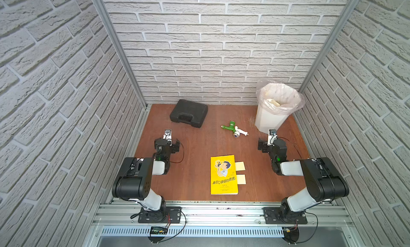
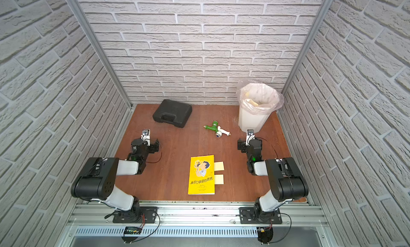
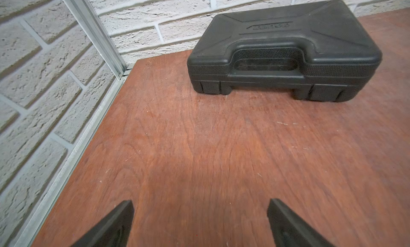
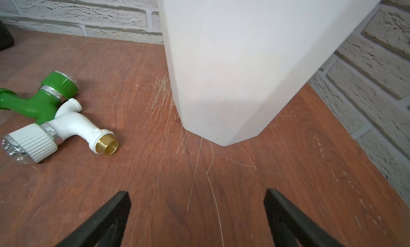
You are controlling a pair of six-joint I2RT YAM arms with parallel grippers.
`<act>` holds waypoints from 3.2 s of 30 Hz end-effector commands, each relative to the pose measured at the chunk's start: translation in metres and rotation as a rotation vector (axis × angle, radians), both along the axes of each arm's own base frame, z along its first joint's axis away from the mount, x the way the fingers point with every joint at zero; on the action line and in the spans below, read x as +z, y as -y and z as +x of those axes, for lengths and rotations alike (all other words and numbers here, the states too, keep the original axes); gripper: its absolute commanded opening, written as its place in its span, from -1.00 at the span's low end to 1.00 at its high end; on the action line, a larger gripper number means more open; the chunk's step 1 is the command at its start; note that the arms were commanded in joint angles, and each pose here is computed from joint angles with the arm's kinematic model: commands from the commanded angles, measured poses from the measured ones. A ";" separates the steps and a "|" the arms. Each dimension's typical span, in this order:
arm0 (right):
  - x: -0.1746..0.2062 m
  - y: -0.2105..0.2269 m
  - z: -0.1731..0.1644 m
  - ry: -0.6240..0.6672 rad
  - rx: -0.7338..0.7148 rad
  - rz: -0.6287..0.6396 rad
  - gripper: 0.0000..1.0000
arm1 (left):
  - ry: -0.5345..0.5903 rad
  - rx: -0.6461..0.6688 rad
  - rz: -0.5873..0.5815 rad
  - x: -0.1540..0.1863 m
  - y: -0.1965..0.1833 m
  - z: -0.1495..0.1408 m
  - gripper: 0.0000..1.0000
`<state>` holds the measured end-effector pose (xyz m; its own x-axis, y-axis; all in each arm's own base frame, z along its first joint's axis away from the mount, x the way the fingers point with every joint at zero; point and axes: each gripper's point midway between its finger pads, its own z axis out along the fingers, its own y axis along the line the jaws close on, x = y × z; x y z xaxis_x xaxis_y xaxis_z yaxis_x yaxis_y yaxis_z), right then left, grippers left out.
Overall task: Peel off the used sticky note
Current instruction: Open the book at the center of the board.
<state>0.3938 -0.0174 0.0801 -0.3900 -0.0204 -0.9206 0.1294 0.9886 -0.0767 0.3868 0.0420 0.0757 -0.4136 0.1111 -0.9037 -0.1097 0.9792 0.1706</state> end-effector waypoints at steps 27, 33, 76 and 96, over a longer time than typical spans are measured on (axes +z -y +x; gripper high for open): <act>0.102 -0.004 -0.041 0.009 -0.115 0.271 0.97 | 0.100 0.279 -0.008 0.092 -0.001 -0.031 0.97; 0.104 -0.045 -0.066 -0.145 -0.060 0.660 0.97 | -0.059 0.397 -0.582 0.073 0.004 -0.067 0.97; -0.004 -0.258 -0.131 -0.739 0.363 0.936 0.91 | -0.692 -0.289 -0.642 0.000 0.212 -0.154 0.97; 0.017 -0.286 -0.133 -0.754 0.427 1.022 0.91 | -0.675 -0.295 -0.628 0.008 0.209 -0.155 0.97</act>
